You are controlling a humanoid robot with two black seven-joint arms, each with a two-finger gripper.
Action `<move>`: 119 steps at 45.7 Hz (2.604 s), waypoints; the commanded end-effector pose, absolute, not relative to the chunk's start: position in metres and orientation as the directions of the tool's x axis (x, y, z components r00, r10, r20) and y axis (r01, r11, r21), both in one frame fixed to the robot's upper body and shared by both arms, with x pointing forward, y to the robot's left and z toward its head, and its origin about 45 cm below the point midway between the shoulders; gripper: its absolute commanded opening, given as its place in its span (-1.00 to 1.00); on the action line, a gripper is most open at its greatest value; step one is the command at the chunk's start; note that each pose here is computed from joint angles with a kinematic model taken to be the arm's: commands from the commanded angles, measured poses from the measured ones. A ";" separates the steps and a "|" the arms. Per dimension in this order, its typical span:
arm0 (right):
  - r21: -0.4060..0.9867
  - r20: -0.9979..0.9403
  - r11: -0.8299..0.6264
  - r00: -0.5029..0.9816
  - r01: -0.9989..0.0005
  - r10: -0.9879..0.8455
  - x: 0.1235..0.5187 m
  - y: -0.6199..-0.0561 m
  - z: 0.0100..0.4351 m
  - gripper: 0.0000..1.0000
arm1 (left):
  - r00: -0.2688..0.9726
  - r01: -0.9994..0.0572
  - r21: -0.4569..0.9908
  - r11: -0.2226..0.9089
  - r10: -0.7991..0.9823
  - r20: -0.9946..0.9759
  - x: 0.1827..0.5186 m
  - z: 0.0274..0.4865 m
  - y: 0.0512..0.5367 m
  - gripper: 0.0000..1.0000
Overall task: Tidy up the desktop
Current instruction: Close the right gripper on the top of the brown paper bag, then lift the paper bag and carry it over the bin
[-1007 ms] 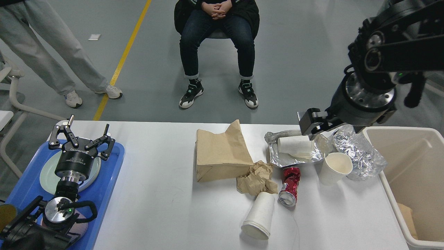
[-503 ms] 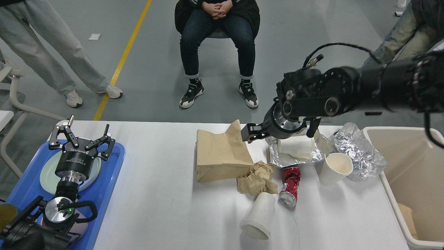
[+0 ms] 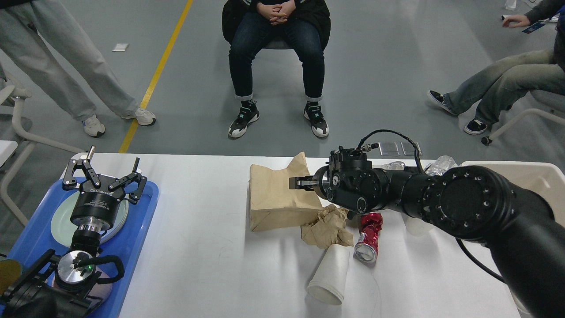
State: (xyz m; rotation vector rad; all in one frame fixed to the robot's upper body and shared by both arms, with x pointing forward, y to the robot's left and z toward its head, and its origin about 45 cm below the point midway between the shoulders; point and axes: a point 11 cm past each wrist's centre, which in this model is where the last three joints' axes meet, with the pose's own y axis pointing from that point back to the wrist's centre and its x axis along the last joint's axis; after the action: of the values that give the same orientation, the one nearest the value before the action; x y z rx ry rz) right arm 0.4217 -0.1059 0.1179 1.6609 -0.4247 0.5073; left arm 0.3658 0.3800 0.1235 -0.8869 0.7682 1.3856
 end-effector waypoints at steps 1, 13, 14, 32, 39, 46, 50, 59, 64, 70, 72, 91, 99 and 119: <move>0.814 0.551 -0.204 0.834 -0.544 -0.028 0.412 -0.102 0.104 0.86 | 0.055 -0.997 -0.075 -0.021 0.483 -0.874 0.366 0.124 0.380 0.93; 0.795 0.570 -0.194 0.817 -0.575 -0.084 0.400 -0.111 0.081 0.73 | 0.054 -0.997 -0.074 -0.023 0.483 -0.874 0.366 0.124 0.381 0.93; 0.795 0.571 -0.192 0.817 -0.576 -0.085 0.400 -0.112 0.080 0.71 | 0.055 -0.997 -0.075 -0.022 0.483 -0.874 0.366 0.124 0.380 0.93; 0.815 0.543 -0.185 0.835 -0.549 -0.086 0.389 -0.114 0.069 -1.00 | 0.057 -0.997 -0.076 -0.020 0.483 -0.874 0.366 0.124 0.380 0.93; 0.816 0.542 -0.180 0.835 -0.550 -0.092 0.390 -0.114 0.070 -1.00 | 0.054 -0.997 -0.073 -0.020 0.484 -0.874 0.366 0.124 0.380 0.93; 0.811 0.547 -0.181 0.831 -0.556 -0.100 0.390 -0.114 0.070 -1.00 | 0.055 -0.997 -0.074 -0.019 0.483 -0.874 0.366 0.124 0.380 0.93; 0.809 0.547 -0.185 0.830 -0.557 -0.106 0.391 -0.112 0.071 -1.00 | 0.055 -0.997 -0.075 -0.021 0.483 -0.874 0.366 0.124 0.380 0.93; 0.808 0.542 -0.195 0.831 -0.556 -0.127 0.391 -0.109 0.073 -1.00 | 0.057 -0.997 -0.075 -0.019 0.483 -0.874 0.366 0.124 0.380 0.93; 0.806 0.538 -0.207 0.832 -0.554 -0.132 0.393 -0.104 0.078 -1.00 | 0.057 -0.997 -0.075 -0.019 0.483 -0.874 0.366 0.124 0.380 0.93; 0.792 0.548 -0.234 0.825 -0.564 -0.137 0.404 -0.095 0.099 -1.00 | 0.057 -0.997 -0.075 -0.019 0.483 -0.874 0.366 0.124 0.380 0.93; 0.789 0.549 -0.240 0.824 -0.565 -0.137 0.407 -0.094 0.107 -1.00 | 0.057 -0.997 -0.075 -0.019 0.483 -0.874 0.366 0.124 0.380 0.93; 0.847 0.475 -0.244 0.878 -0.472 -0.052 0.414 -0.117 0.231 -1.00 | 0.055 -0.997 -0.074 -0.020 0.484 -0.874 0.366 0.124 0.380 0.93; 0.877 0.473 -0.122 0.879 -0.464 0.054 0.399 -0.149 0.303 -1.00 | 0.057 -0.997 -0.075 -0.019 0.483 -0.874 0.366 0.124 0.380 0.93; 0.967 0.248 0.061 0.968 -0.249 0.026 0.339 -0.246 0.420 -1.00 | 0.054 -0.997 -0.073 -0.021 0.483 -0.874 0.366 0.124 0.380 0.93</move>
State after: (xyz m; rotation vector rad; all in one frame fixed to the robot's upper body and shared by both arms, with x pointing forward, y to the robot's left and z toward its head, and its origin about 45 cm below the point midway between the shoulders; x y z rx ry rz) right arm 0.3544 -0.2255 0.4040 1.4682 -0.1861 0.2984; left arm 0.3659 0.3808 0.1241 -0.8881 0.7663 1.3857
